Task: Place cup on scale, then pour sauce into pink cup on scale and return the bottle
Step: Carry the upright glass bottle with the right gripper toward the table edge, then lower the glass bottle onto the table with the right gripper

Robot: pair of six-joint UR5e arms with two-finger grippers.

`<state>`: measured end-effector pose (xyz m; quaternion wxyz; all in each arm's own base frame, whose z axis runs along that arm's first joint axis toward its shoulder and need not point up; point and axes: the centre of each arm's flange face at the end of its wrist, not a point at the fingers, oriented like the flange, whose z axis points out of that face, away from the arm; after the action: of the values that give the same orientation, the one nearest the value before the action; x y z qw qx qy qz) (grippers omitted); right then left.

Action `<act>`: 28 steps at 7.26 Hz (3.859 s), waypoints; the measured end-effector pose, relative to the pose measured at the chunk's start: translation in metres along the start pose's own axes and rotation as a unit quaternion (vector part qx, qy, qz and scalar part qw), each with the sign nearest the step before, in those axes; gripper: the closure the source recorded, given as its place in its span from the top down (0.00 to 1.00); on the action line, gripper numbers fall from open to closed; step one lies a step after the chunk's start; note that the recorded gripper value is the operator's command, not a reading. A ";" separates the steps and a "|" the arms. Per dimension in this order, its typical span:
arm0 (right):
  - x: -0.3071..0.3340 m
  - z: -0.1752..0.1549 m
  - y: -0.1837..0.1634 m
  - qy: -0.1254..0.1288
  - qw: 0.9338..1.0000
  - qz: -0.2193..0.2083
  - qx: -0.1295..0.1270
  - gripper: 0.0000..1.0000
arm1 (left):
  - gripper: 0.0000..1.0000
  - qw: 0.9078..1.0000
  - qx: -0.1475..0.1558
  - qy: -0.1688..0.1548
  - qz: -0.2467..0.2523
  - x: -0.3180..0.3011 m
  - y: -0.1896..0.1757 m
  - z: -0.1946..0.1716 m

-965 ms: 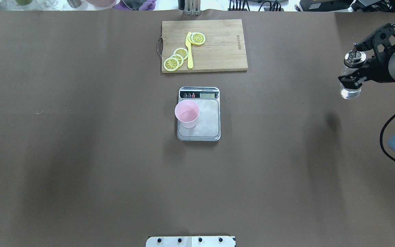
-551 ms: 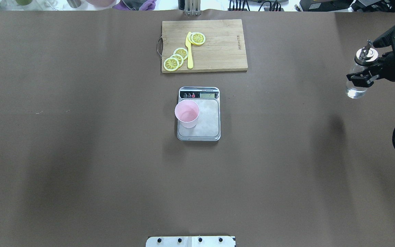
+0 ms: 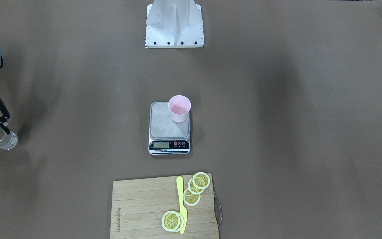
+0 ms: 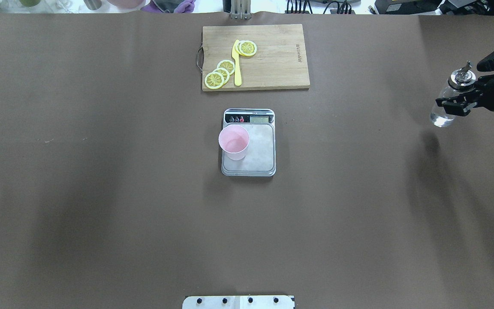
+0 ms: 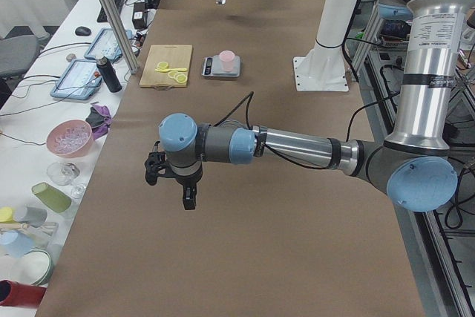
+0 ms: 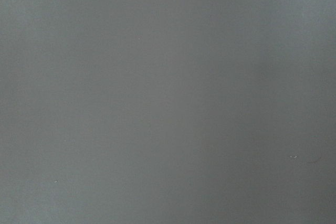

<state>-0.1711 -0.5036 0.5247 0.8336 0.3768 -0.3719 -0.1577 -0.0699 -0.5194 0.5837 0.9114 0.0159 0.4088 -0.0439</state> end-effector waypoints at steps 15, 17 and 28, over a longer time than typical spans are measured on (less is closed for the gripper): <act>0.011 0.020 0.040 -0.063 0.997 0.007 0.048 0.36 | 0.98 0.999 0.001 0.001 0.051 -0.003 0.005 0.003; 0.004 0.019 0.039 -0.082 0.995 -0.027 0.044 0.36 | 0.98 0.999 0.001 0.001 0.052 -0.003 0.005 0.002; -0.017 0.017 0.045 -0.140 0.978 -0.141 0.059 0.36 | 0.98 0.999 0.002 -0.002 0.053 -0.003 0.005 0.002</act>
<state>-0.1962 -0.4731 0.5565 0.7187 0.4484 -0.4369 -0.3024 -0.0701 -0.5146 0.5877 0.9134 0.0387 0.4051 0.0035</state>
